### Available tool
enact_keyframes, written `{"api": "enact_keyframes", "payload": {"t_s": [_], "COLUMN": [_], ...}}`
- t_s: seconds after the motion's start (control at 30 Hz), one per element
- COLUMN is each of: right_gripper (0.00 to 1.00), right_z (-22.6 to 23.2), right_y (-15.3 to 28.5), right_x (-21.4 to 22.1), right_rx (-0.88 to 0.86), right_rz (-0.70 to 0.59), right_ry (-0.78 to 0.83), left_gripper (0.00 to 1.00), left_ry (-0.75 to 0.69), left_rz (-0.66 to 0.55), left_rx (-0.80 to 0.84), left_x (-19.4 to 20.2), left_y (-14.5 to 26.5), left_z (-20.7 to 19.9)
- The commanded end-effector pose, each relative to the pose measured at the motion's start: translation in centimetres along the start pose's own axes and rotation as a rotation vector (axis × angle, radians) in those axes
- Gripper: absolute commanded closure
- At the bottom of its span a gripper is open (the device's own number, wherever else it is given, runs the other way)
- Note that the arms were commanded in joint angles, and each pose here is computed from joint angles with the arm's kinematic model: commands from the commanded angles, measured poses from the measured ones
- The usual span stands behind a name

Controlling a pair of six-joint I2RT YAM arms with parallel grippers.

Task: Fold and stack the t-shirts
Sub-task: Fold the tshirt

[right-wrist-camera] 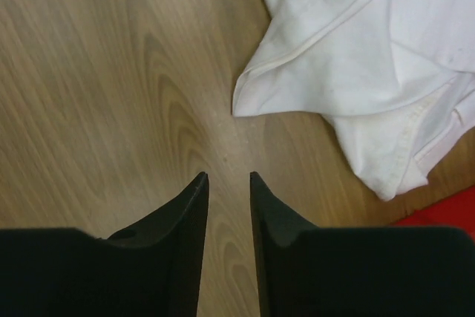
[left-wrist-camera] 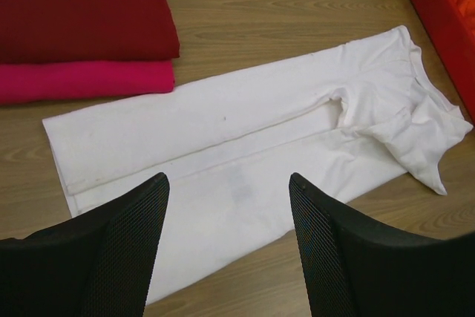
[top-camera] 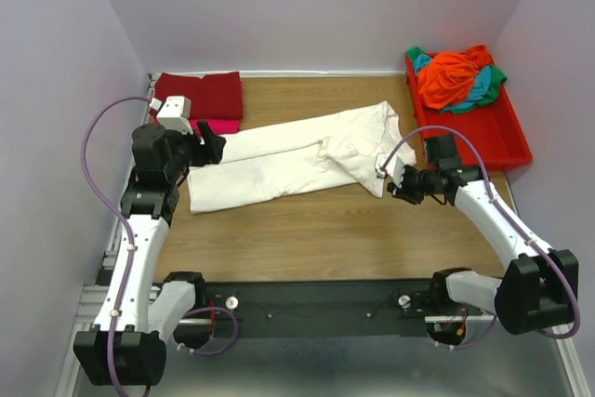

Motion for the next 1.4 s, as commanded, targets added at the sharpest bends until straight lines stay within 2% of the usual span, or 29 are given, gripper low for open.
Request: {"api": "enact_keyframes", "payload": {"t_s": [0.0,0.1,0.17,0.23,0.3,0.4,0.43,0.5,0.67,0.83,1.0,1.07,1.17,1.2,1.27,1.3,1.37], "right_gripper": [0.57,0.46,0.43,0.42,0.42,0.4,0.39,0.39,0.39,0.38,0.39,0.43,0.55,0.65,0.74,0.81,0.88], "right_z": [0.9,-0.2,-1.7,-2.0,-3.4,-4.6,-6.3,-7.6,-11.3,-11.6,-10.5,-9.9,-9.6,-9.7,-10.3,-10.6,-11.5], "right_y": [1.0,1.1,1.3,-0.6,-1.4,-4.8,-5.1,-7.7,-10.6,-13.0,-13.9,-14.3,-14.4,-14.3,-14.0,-13.8,-13.3], "right_x": [2.0,0.3,-2.6,-3.9,-6.1,-6.8,-8.1,-7.2,-8.3,-7.8,-8.0,-7.9,-8.1,-8.3,-8.8,-9.1,-10.0], "right_rx": [-0.001,0.015,0.004,-0.097,-0.138,-0.212,-0.198,-0.21,-0.19,-0.242,-0.281,-0.29,-0.297,-0.295,-0.272,-0.262,-0.228], "right_rz": [0.103,0.064,-0.016,-0.056,-0.096,-0.066,-0.084,-0.03,-0.021,0.015,0.037,0.056,0.058,0.056,0.046,0.038,0.023], "right_ry": [0.013,-0.043,-0.127,-0.276,-0.338,-0.496,-0.512,-0.617,-0.69,-0.745,-0.73,-0.723,-0.714,-0.708,-0.689,-0.679,-0.657], "left_gripper": [0.26,0.26,0.26,0.26,0.26,0.26,0.26,0.25,0.24,0.24,0.24,0.24,0.24,0.24,0.24,0.24,0.24], "left_ry": [-0.054,-0.08,-0.093,-0.103,-0.114,-0.12,-0.117,-0.142,-0.153,-0.146,-0.143,-0.142,-0.141,-0.142,-0.142,-0.141,-0.141], "left_rz": [-0.041,-0.082,-0.101,-0.121,-0.165,-0.194,-0.201,-0.247,-0.274,-0.259,-0.25,-0.25,-0.248,-0.248,-0.251,-0.248,-0.245], "left_rx": [0.041,0.066,0.084,0.101,0.108,0.107,0.114,0.112,0.111,0.12,0.125,0.123,0.125,0.126,0.125,0.123,0.126], "left_x": [-0.3,-0.8,-0.6,-0.1,-0.4,0.7,1.5,0.8,0.4,0.7,0.9,0.8,0.9,0.9,0.9,0.9,1.0], "left_y": [0.5,0.8,1.0,1.0,1.4,1.9,1.9,2.7,3.3,3.0,2.8,2.7,2.7,2.7,2.8,2.7,2.6], "left_z": [-0.4,-0.8,-1.1,-1.3,-1.5,-1.6,-1.7,-1.9,-2.1,-2.1,-2.1,-2.1,-2.1,-2.1,-2.1,-2.0,-2.1]}}
Point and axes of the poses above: each gripper's point midway between its finger pads, its own y axis back along the fingers, its own z axis along the line the jaws close on, x = y × z, the point moved 4 cm from there along y, back along the fingers, and after that the axes turned 9 degrees about -y, right-handed, at the moved point
